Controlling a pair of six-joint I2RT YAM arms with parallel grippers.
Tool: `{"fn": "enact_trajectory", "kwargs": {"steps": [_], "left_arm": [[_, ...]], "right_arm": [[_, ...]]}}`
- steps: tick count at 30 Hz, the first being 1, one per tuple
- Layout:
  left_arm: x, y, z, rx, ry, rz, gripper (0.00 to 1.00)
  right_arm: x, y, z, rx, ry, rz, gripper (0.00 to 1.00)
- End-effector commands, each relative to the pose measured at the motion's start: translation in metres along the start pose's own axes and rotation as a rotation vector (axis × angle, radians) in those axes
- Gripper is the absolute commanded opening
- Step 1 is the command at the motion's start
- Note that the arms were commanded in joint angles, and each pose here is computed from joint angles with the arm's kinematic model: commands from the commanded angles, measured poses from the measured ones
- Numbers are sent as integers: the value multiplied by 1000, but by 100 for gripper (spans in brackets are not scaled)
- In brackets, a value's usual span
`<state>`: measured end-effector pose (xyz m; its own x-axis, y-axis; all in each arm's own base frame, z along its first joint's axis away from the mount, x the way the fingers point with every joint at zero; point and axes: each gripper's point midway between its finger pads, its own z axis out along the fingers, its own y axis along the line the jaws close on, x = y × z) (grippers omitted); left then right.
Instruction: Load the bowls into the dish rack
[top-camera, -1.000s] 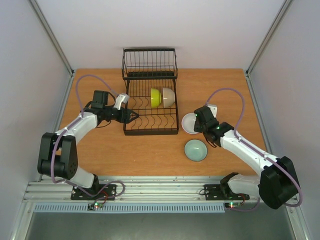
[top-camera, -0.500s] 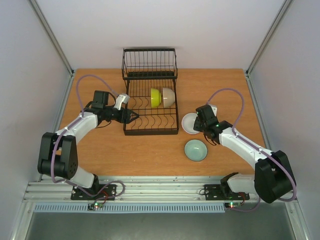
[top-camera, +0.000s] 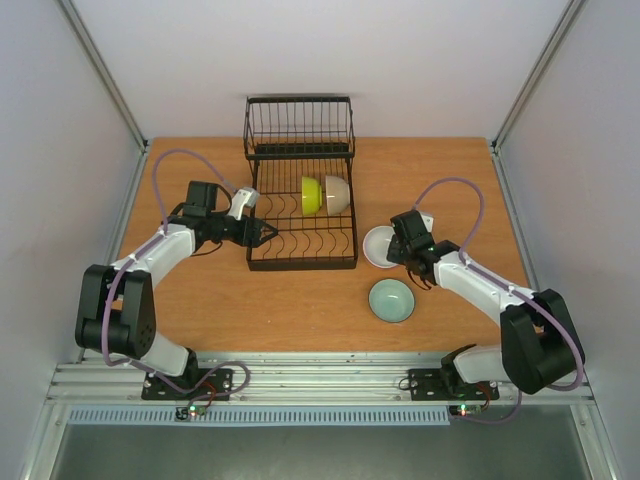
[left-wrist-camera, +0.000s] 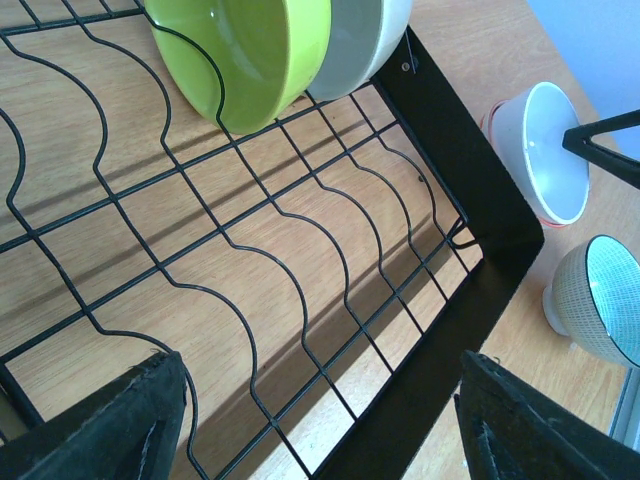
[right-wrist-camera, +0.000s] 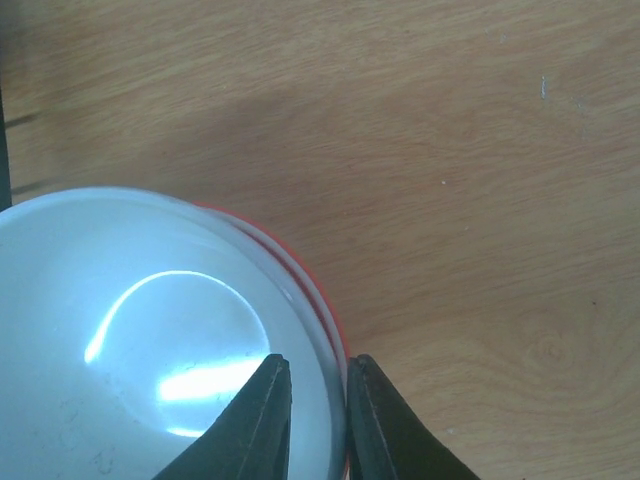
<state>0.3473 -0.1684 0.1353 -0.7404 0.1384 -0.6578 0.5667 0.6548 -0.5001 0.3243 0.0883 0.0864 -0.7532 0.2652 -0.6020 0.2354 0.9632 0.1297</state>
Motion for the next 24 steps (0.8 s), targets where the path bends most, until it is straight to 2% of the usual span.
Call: {"fn": "enact_trajectory", "kwargs": {"steps": [1, 4, 5, 14, 18, 24], "left_arm": [[-14, -3, 0, 3, -27, 43, 74], [-14, -3, 0, 3, -25, 42, 74], [-14, -3, 0, 3, -26, 43, 74], [-17, -4, -2, -5, -31, 42, 76], [-21, -1, -4, -51, -38, 42, 88], [-26, -11, -3, -89, -24, 55, 91]], "right_arm": [[1, -1, 4, -1, -3, 19, 14], [-1, -1, 3, -2, -7, 16, 2], [-1, -2, 2, -1, -11, 14, 1], [-19, -6, -32, -30, -87, 9, 1], [-31, -6, -59, -73, -144, 23, 1], [-54, 26, -87, -211, -178, 14, 1]]}}
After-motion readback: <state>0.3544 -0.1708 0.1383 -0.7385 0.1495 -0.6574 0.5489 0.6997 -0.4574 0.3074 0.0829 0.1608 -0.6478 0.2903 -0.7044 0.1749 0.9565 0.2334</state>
